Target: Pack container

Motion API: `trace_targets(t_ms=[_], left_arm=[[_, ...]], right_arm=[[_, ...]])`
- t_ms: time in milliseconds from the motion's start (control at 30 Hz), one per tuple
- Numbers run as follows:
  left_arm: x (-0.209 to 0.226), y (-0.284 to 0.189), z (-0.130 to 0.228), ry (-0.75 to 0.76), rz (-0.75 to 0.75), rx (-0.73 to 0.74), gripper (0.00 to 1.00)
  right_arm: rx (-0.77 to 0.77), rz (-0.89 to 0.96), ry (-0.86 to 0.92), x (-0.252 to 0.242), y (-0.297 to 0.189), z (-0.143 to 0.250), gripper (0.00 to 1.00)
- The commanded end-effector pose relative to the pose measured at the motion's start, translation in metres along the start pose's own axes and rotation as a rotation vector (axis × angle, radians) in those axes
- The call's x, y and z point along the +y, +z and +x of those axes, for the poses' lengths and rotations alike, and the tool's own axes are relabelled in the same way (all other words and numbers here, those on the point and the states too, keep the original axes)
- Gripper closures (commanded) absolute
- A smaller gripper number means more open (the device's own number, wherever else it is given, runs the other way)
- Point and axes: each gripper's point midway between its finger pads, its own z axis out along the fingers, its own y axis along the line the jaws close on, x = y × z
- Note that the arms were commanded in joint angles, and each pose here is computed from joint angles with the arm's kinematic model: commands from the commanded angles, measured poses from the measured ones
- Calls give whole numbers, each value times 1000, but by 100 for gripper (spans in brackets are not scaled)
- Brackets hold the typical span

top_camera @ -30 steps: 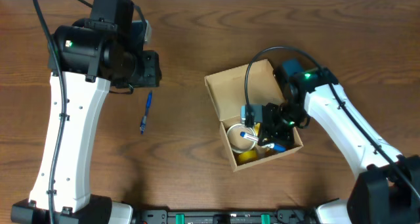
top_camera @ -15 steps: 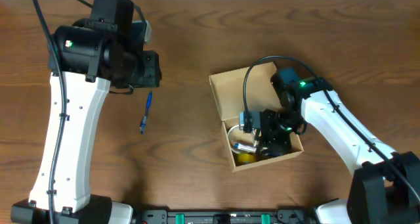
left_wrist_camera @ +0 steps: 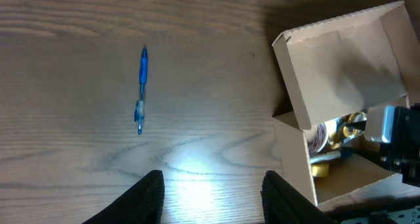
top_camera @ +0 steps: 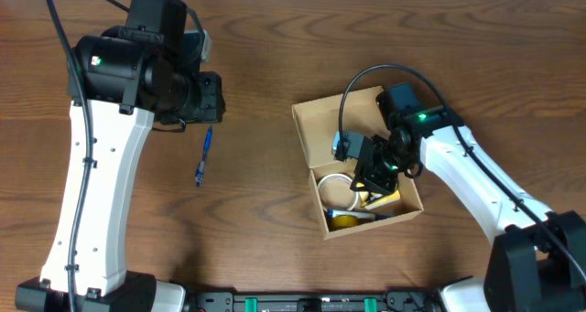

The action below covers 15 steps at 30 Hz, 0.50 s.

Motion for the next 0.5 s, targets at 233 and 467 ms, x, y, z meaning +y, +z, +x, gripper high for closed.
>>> trace_targets(t_ms=[233,467], left_arm=[[1,-4,0,12,-4,-14,51],[1,-4,2,11,-6,-5,51]], right_arm=[[25,-46,-14,31,15,-17,97],[38,17,-73,33,24,-32,98]])
